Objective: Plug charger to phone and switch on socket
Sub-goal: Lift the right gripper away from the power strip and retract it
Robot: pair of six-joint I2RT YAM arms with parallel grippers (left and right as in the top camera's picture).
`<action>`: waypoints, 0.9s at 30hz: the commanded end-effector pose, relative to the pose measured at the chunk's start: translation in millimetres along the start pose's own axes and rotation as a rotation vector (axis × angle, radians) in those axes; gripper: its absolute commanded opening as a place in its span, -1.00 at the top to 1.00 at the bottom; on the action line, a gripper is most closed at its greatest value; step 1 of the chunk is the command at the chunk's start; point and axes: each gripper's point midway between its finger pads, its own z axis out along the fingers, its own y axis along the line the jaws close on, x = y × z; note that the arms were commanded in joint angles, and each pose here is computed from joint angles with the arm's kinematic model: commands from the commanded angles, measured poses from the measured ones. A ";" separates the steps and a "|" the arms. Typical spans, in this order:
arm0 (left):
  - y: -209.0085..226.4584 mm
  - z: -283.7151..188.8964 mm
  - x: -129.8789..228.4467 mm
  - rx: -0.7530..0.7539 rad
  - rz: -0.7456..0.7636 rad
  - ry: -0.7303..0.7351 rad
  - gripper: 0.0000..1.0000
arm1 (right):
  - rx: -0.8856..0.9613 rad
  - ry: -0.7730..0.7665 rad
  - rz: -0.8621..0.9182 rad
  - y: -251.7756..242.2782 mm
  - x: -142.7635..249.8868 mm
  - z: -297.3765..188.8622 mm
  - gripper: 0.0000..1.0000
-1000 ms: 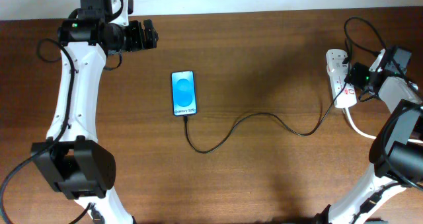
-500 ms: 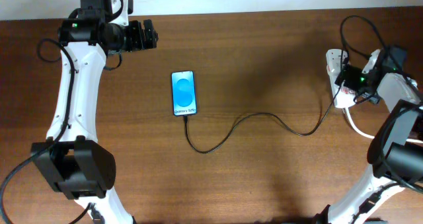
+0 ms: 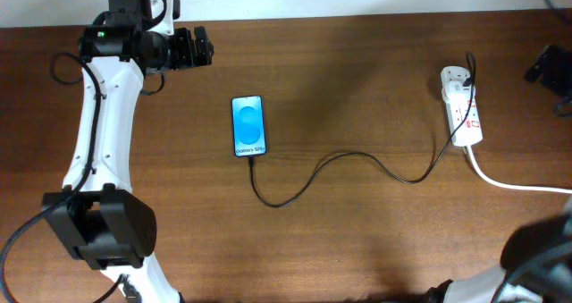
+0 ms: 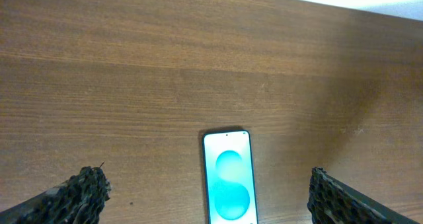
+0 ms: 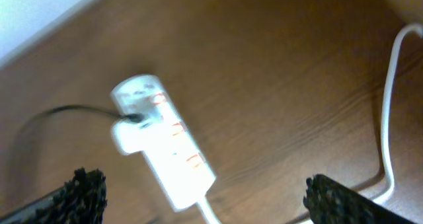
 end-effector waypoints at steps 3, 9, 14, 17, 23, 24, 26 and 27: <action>-0.1 -7.7 -4.6 -0.006 0.012 -0.019 -0.99 | -0.187 -0.138 -0.033 44.1 16.9 -141.5 -0.97; -0.1 -7.7 -4.6 -0.006 0.012 -0.019 -0.99 | -0.182 -0.117 -0.028 44.7 89.6 -224.4 -0.97; -0.1 -7.7 -4.6 -0.006 0.012 -0.019 -0.99 | -0.072 -0.090 -0.020 25.4 113.5 -236.7 -0.97; -0.1 -7.7 -4.6 -0.006 0.012 -0.019 -0.99 | -0.076 -0.080 -0.019 25.9 113.9 -234.9 -0.97; -0.1 -7.7 -4.6 -0.006 0.012 -0.019 -0.99 | -0.198 -0.124 -0.251 53.4 117.0 -236.6 -0.97; -0.1 -7.7 -4.6 -0.006 0.012 -0.019 -0.99 | -0.197 -0.172 -0.293 59.3 114.1 -237.0 -0.97; -0.1 -7.8 -4.8 -0.006 0.012 -0.019 -0.99 | -0.207 -0.289 -0.404 77.5 117.7 -233.2 -0.97; -0.1 -7.7 -4.6 -0.006 0.012 -0.019 -0.99 | -0.226 -0.347 -0.443 86.1 123.4 -227.2 -0.97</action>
